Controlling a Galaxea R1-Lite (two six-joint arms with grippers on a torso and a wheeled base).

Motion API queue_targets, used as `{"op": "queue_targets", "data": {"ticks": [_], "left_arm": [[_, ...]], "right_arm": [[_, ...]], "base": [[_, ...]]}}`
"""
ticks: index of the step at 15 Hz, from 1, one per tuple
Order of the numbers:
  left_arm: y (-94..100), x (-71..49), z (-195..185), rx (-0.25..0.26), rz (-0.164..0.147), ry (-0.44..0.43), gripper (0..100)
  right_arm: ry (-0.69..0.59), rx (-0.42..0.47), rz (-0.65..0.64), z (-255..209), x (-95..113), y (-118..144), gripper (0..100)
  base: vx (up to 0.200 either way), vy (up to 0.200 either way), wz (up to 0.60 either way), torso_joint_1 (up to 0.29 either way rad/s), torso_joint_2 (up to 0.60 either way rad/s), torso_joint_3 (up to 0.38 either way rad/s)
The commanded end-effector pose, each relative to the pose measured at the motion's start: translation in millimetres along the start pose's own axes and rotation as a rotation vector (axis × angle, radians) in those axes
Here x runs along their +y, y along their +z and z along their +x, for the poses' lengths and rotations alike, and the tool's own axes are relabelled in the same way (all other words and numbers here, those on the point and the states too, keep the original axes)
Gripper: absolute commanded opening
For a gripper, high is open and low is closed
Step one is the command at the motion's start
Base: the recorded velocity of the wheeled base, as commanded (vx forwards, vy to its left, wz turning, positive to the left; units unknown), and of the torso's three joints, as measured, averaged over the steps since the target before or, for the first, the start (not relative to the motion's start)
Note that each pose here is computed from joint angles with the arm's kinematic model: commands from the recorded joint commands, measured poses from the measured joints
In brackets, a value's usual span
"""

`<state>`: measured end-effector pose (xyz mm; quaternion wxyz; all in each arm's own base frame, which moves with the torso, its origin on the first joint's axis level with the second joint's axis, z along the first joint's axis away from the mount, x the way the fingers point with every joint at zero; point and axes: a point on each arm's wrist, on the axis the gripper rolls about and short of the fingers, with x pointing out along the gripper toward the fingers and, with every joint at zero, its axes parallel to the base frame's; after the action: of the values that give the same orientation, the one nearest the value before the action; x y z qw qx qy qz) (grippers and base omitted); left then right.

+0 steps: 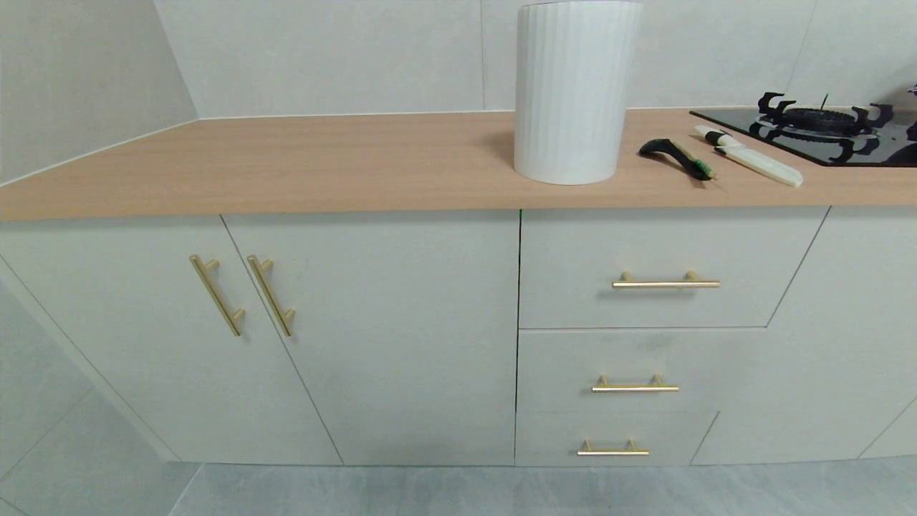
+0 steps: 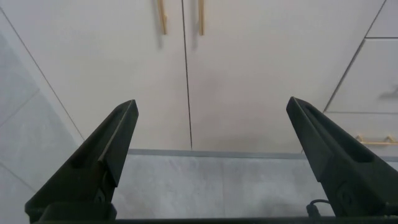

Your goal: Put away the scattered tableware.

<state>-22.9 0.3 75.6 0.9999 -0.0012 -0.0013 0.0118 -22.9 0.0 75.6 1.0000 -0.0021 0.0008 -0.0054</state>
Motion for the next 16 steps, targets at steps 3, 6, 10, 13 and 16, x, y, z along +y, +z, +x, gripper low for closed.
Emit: {"op": "queue_targets", "data": {"ticks": [3, 6, 10, 13, 16], "left_arm": [[0.1, 0.0, 0.1, 0.001, 0.001, -0.001, 100], [0.1, 0.0, 0.1, 0.001, -0.001, -0.001, 100], [0.1, 0.0, 0.1, 0.001, -0.001, 0.001, 100], [0.1, 0.0, 0.1, 0.001, -0.001, -0.001, 100], [0.1, 0.0, 0.1, 0.001, -0.001, -0.001, 100]], "right_arm": [[-0.001, 0.0, 0.0, 0.1, 0.0, 0.2, 100], [-0.001, 0.002, 0.0, 0.1, 0.0, 0.0, 100], [-0.001, 0.002, 0.0, 0.1, 0.0, 0.0, 100], [-0.001, 0.002, -0.002, 0.1, 0.0, 0.0, 100], [0.0, -0.001, 0.001, 0.0, 0.0, 0.1, 100]], "base": [[0.067, 0.0, 0.0, -0.004, 0.0, -0.001], [0.133, 0.0, 0.0, -0.002, 0.0, 0.003], [0.0, 0.0, 0.0, 0.0, 0.0, 0.0], [0.0, 0.0, 0.0, 0.0, 0.0, 0.0], [0.0, 0.0, 0.0, 0.0, 0.0, 0.0]]}}
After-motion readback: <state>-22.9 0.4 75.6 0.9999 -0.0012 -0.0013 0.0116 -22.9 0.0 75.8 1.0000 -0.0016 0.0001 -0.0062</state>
